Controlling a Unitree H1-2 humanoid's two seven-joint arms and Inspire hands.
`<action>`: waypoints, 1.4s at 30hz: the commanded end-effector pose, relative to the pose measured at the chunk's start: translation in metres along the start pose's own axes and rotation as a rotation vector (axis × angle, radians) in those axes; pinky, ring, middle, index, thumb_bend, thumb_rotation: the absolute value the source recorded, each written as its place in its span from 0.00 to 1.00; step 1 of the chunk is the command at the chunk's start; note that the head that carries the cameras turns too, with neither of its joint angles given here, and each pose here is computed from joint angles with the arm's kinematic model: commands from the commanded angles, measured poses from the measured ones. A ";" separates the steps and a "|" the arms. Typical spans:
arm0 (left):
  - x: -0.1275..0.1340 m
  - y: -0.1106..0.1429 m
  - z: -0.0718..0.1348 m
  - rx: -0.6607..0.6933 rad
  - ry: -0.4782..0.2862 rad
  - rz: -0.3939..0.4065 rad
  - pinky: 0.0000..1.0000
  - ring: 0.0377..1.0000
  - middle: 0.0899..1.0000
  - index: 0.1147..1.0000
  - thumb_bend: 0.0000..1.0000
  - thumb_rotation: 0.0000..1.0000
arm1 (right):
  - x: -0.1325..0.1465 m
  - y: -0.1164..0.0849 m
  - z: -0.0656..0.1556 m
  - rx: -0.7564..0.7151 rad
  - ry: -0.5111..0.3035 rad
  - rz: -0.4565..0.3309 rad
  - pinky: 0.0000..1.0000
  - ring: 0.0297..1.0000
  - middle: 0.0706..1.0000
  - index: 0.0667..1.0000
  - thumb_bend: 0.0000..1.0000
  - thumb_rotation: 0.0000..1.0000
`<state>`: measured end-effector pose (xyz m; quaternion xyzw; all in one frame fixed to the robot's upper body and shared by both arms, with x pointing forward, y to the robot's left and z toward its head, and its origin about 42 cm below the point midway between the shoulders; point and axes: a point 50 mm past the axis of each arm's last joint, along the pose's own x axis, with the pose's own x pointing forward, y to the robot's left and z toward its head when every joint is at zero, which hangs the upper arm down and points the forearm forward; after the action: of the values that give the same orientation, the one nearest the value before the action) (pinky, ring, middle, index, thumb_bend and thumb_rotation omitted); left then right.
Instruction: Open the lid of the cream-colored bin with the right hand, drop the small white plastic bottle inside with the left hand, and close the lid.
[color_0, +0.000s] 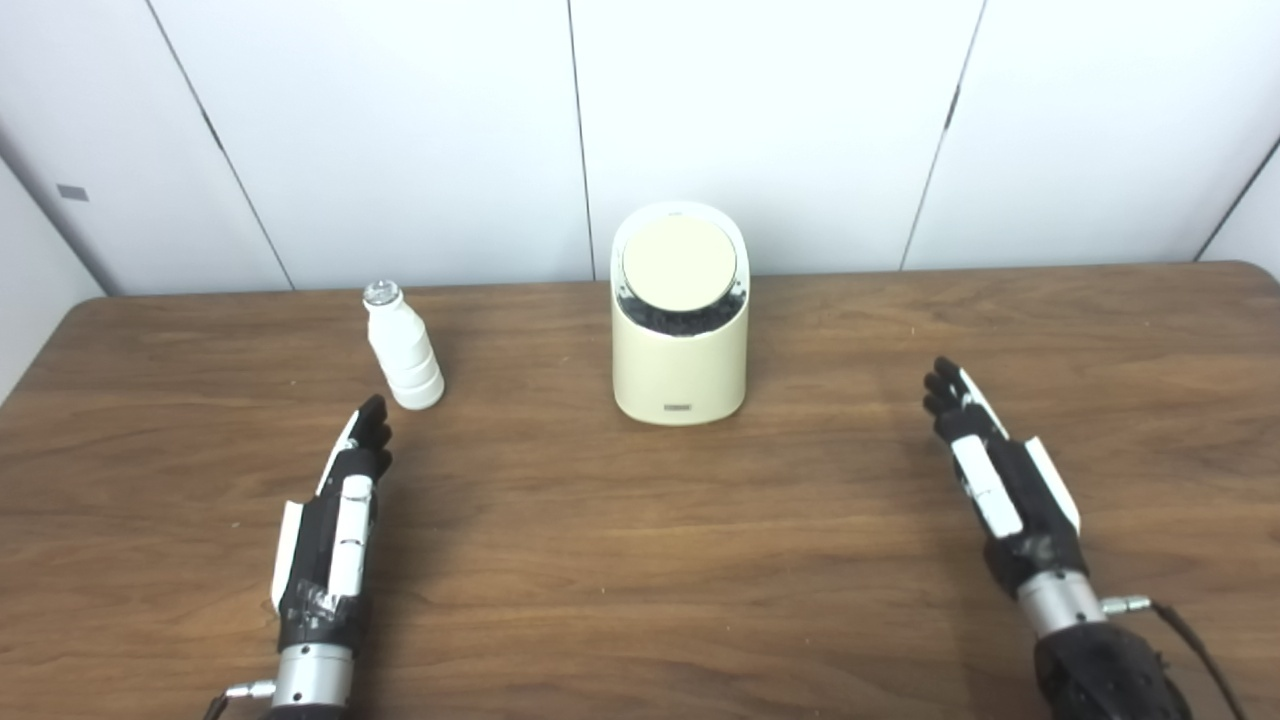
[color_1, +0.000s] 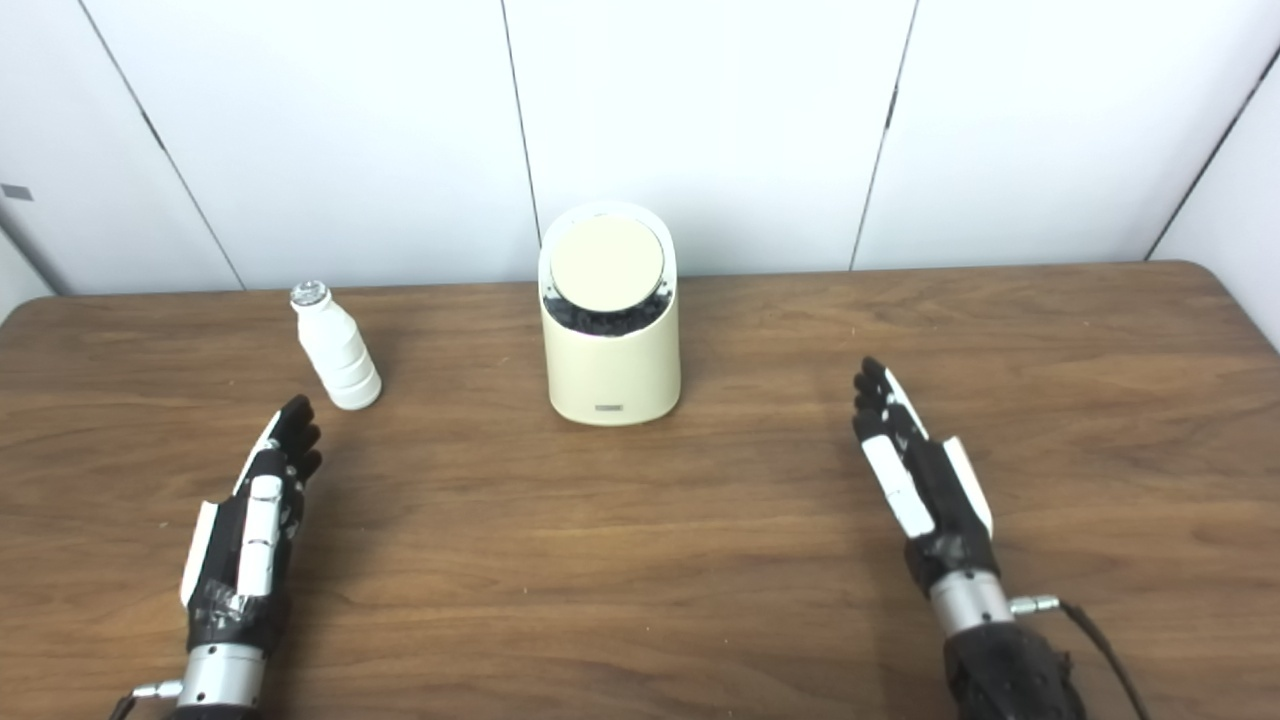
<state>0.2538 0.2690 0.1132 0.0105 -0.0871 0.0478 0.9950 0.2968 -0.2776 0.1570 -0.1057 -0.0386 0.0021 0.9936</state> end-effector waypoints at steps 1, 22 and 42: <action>-0.004 -0.007 -0.012 -0.021 0.036 0.007 0.99 0.98 0.97 0.95 0.46 0.91 | 0.021 0.001 0.035 -0.031 -0.114 0.022 0.97 0.94 0.96 0.96 0.70 0.81; -0.010 -0.016 -0.010 0.000 0.045 0.013 0.99 0.98 0.96 0.95 0.34 0.84 | 0.123 0.049 0.138 -0.402 -0.205 0.113 0.86 0.93 0.94 0.95 0.76 0.54; -0.013 -0.022 -0.010 -0.029 0.046 0.009 1.00 0.99 0.97 0.95 0.32 0.85 | 0.176 0.082 0.175 -0.587 -0.250 0.140 0.79 0.89 0.92 0.93 0.81 0.40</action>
<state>0.2525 0.2564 0.1131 0.0171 -0.0801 0.0551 0.9951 0.4544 -0.1678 0.2915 -0.3822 -0.0951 0.0790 0.9157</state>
